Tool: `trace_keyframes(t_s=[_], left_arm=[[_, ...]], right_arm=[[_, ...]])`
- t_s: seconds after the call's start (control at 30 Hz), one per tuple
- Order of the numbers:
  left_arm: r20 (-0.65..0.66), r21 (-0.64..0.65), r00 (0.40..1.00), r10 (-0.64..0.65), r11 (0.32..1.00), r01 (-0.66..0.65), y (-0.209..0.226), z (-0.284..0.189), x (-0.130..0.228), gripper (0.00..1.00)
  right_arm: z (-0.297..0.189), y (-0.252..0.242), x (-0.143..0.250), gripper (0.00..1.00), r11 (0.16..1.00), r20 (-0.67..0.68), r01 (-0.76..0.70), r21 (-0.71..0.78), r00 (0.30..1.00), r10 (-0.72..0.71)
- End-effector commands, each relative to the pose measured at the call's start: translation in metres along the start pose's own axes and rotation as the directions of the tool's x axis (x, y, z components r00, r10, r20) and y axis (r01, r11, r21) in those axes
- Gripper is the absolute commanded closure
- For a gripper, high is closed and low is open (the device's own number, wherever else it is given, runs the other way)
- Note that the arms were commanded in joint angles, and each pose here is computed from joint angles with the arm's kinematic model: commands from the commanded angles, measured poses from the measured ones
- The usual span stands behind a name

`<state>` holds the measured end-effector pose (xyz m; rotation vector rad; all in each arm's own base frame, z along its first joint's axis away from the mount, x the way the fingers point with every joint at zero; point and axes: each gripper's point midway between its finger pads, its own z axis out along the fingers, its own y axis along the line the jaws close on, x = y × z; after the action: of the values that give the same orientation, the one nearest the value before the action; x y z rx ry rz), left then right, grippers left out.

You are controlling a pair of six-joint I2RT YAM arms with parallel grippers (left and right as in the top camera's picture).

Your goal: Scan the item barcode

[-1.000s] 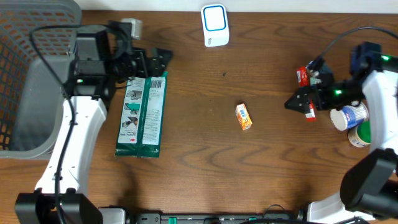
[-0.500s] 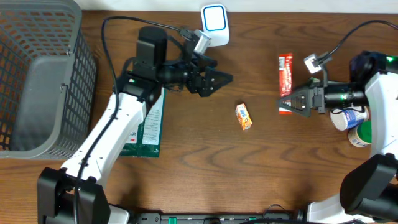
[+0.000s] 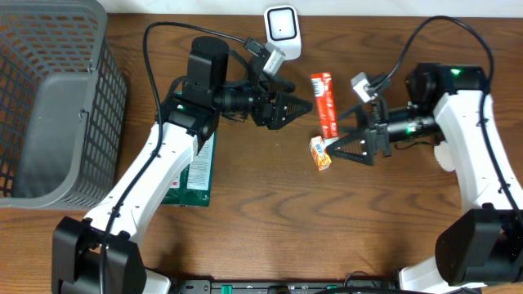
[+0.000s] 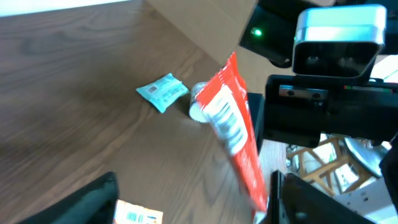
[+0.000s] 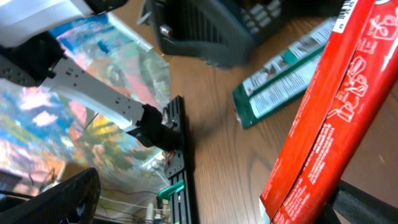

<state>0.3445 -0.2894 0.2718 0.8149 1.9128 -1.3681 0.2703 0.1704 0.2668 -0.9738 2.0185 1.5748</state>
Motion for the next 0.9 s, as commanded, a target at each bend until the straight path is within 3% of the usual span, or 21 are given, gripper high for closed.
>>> trace_keyframes(t_s=[0.0,0.17,0.33,0.57,0.7,0.87], left_arm=[[-0.012,0.067,1.000,0.016,0.998,-0.015,-0.015,0.007,-0.001,0.25],[-0.009,0.171,0.998,0.061,0.984,-0.058,-0.037,0.008,-0.003,0.30],[-0.003,0.172,0.998,0.070,0.983,-0.068,-0.037,0.008,-0.004,0.62],[-0.014,0.172,1.000,0.010,0.985,-0.007,-0.037,0.008,-0.004,0.89],[-0.023,0.179,0.999,-0.027,0.983,0.031,-0.039,0.008,-0.004,0.92],[-0.035,0.207,0.998,-0.047,0.977,0.053,-0.044,0.007,-0.003,0.92]], right_arm=[[0.009,0.017,-0.015,0.02,0.994,0.048,0.097,-0.050,0.994,-0.095],[0.017,0.022,-0.014,0.01,0.991,0.032,0.110,-0.070,0.994,-0.108],[0.018,0.021,-0.013,0.04,0.990,0.028,0.120,-0.068,0.993,-0.119],[0.018,0.009,-0.010,0.01,0.983,-0.015,0.184,-0.026,0.983,-0.184],[0.016,-0.003,-0.010,0.01,0.979,-0.034,0.202,0.015,0.979,-0.202],[0.004,-0.032,-0.015,0.01,0.983,-0.047,0.130,0.131,0.991,-0.125]])
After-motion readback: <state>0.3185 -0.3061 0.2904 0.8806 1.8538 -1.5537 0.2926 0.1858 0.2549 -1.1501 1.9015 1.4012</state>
